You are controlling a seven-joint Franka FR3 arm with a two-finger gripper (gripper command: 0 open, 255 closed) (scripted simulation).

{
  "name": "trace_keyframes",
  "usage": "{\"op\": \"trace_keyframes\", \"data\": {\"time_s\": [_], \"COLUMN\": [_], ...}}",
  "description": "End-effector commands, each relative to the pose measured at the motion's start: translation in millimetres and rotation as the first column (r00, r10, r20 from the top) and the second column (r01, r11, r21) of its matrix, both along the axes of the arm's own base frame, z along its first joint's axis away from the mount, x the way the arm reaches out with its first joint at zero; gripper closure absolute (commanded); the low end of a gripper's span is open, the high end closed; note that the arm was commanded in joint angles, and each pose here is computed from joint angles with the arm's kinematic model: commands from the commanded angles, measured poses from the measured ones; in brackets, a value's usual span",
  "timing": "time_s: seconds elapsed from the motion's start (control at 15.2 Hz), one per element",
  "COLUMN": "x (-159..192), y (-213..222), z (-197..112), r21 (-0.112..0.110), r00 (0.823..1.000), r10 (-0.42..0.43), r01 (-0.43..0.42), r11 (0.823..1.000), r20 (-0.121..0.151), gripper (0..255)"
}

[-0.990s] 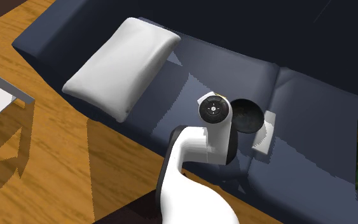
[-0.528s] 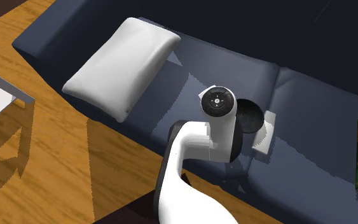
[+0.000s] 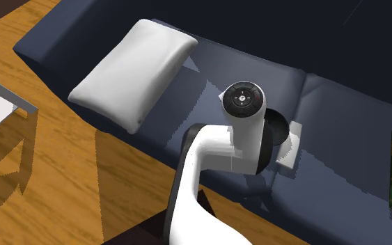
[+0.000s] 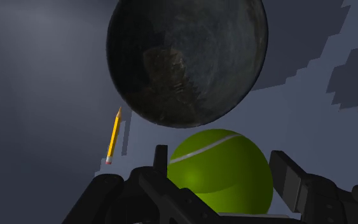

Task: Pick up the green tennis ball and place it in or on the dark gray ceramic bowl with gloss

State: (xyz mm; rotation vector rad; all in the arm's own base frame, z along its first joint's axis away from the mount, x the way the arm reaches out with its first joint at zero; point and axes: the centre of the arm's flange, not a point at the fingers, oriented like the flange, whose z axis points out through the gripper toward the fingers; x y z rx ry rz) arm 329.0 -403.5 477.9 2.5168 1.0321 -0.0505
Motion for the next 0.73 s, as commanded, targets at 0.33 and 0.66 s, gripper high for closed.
{"op": "trace_keyframes", "data": {"time_s": [0.33,0.66], "x": [-0.5,-12.4], "y": [-0.3,-51.6], "z": [36.6,44.1], "r21": [0.000,0.000], "r00": [1.000,1.000], "r10": [0.000,0.000], "r01": [0.000,0.000], "r11": [1.000,1.000], "r20": [0.000,0.000], "gripper": [255,255]}}
